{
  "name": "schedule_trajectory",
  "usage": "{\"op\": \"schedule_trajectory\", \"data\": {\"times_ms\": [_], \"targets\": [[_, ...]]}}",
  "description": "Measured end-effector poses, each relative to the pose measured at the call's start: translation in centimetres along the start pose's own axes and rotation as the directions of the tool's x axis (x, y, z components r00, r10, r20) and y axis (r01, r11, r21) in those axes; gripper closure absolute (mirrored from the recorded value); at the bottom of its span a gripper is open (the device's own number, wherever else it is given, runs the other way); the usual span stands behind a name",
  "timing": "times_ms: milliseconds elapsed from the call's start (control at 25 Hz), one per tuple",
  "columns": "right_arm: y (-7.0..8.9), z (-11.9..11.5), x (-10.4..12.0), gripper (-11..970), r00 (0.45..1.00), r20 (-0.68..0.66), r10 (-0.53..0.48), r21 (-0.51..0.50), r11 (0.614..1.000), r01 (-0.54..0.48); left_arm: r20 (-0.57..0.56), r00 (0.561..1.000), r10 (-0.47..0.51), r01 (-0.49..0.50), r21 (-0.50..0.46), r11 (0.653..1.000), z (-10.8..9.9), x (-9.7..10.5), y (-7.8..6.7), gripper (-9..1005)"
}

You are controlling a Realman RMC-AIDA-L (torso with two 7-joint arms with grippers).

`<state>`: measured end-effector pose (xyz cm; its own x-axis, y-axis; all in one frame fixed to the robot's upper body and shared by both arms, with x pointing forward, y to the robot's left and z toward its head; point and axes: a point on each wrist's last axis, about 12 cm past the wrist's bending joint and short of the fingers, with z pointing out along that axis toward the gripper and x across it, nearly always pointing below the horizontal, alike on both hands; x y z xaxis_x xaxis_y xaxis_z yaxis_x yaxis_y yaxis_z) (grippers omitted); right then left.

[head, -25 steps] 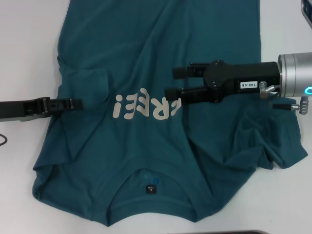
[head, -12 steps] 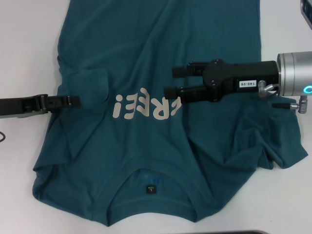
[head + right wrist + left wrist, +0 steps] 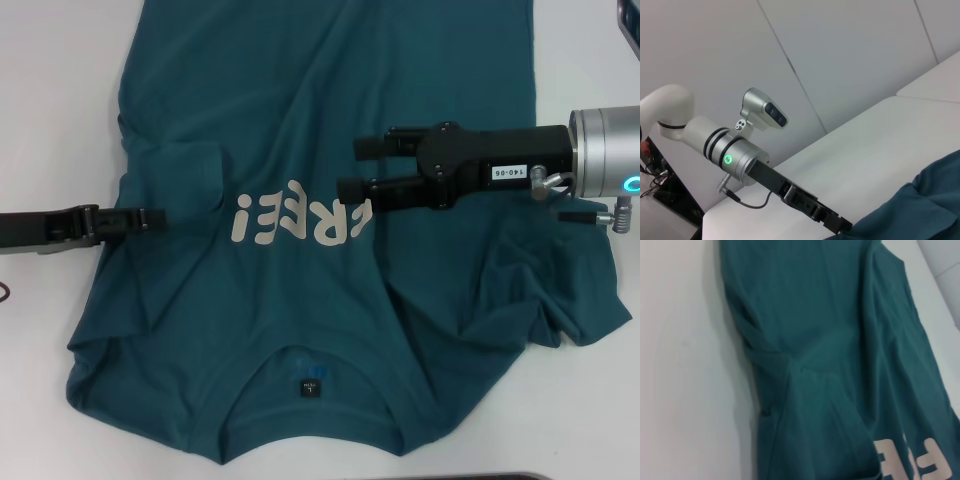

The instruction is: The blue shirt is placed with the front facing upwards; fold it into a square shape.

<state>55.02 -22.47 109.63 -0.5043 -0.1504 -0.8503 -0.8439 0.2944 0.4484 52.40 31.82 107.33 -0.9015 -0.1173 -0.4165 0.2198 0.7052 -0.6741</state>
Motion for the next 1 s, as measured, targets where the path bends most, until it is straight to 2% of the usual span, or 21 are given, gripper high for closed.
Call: {"op": "schedule_trajectory", "data": {"times_ms": [800,1000], "targets": [[0.0,0.1,0.0,75,1.000,0.001,-0.002,0.000,1.000,0.002,0.014,1.000,0.015,-0.015,0.026,1.000,-0.2,-0.7,-0.9,150],[-0.1,0.2,-0.4,76,1.000,-0.001,-0.010,-0.001,1.000,0.010,0.028,0.999,0.031,-0.032,0.019,0.999,0.3,-1.1,-1.1,149]]}}
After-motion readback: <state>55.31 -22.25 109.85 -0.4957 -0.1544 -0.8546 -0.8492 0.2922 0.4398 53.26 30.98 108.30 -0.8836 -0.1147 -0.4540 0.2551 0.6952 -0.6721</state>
